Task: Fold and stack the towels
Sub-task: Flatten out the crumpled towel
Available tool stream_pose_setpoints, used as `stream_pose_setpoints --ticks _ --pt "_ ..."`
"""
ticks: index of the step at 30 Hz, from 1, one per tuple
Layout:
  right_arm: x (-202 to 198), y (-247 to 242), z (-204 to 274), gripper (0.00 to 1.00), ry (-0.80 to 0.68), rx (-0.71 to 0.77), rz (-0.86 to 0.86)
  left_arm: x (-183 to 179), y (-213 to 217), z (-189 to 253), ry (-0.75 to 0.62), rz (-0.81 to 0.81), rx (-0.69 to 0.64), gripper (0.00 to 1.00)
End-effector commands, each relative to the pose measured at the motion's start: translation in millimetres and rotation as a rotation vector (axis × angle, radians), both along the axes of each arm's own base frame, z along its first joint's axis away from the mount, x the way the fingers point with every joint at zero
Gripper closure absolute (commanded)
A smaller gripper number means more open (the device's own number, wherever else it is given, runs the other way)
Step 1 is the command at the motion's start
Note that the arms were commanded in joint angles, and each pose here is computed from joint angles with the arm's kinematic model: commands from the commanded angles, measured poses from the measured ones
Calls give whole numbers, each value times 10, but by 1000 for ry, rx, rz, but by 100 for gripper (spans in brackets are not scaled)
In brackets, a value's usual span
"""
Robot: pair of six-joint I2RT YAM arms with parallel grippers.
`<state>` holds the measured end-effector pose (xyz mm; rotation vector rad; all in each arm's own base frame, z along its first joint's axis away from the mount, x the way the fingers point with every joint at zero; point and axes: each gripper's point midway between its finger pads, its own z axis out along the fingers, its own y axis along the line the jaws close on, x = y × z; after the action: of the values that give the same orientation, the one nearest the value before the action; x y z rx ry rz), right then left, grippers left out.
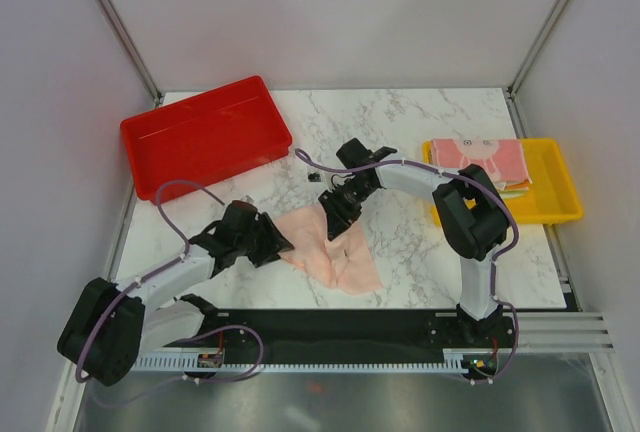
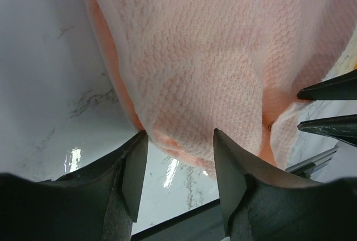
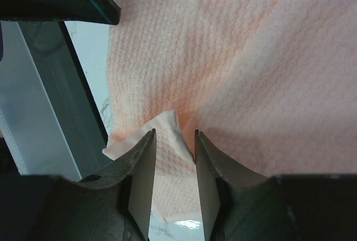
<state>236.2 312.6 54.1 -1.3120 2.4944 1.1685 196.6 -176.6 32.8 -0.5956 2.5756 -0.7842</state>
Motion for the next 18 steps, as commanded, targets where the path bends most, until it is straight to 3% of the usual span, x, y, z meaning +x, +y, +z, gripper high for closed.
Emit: stream_pose_setpoints --ticks 1,6,9,12,13,18 --pt "-20 12 -27 58 9 23 28 200 -48 77 -81 -34 13 43" --pt "-13 -9 -49 55 2 14 26 273 -74 44 -71 -43 33 43" --pt "-1 2 -21 62 -13 21 27 340 -80 48 -84 -44 47 43" --pt "69 -7 -5 87 -56 14 -2 514 -100 132 -121 -54 77 43" --pt "91 -3 22 100 -61 10 -28 632 -133 235 -145 -54 78 43" --pt "200 80 484 100 -163 126 -182 1062 -201 663 -222 -92 114 42"
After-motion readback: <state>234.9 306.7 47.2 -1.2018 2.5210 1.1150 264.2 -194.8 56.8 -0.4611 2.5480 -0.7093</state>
